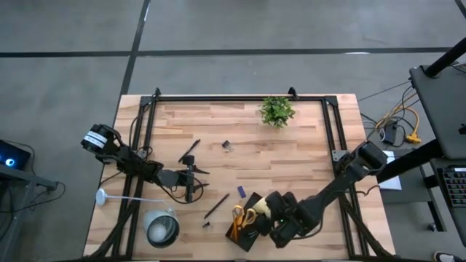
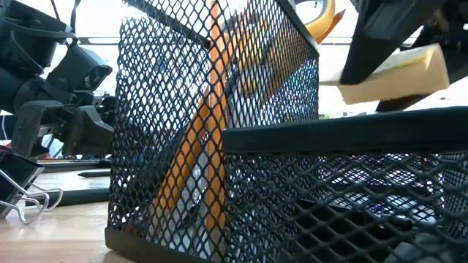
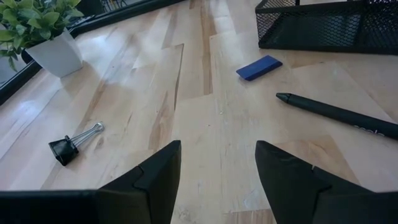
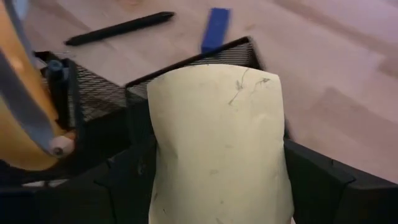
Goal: Pick and place office supplies into organizer
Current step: Put the sticky note into the desk organizer
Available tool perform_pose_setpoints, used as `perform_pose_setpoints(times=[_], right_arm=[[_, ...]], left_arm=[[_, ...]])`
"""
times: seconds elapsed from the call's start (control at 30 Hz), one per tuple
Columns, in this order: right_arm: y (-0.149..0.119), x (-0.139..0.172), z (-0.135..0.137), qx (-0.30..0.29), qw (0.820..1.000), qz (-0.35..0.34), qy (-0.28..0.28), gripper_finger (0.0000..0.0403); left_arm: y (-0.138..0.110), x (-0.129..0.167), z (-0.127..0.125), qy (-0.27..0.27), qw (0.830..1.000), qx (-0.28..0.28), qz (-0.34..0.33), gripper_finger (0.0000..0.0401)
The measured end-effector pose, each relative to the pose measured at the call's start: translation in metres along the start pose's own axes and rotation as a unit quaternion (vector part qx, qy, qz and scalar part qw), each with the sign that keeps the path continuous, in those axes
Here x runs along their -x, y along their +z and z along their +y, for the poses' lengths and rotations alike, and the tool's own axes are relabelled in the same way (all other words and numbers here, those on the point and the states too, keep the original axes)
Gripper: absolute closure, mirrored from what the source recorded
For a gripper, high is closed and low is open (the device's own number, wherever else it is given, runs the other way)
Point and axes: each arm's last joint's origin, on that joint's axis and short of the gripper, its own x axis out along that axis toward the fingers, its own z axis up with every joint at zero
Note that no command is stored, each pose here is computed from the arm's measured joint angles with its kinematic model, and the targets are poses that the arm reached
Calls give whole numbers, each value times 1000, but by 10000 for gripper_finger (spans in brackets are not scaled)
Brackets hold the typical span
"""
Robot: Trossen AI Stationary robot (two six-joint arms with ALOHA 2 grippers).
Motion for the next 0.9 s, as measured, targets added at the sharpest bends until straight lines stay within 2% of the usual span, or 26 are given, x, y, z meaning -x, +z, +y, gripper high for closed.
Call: perform_pose_setpoints(times=[0.13,0.23,0.47,0.6,0.9], right_arm=[[-5,-10,-4,-3,1000,-3,22,115],[-2,-15,-3,18,999,-8,36,115],[6,-27,-10,28,999,-10,26,115],[3,-35,-12,23,998,13,52,111],[4,-36,-12,49,997,18,61,32]], left_arm=[[0,0,0,0,1000,0,0,210],[0,0,0,0,1000,0,0,210],[0,0,0,0,1000,0,0,210],[0,0,0,0,1000,0,0,210],[0,0,0,0,1000,0,0,210]])
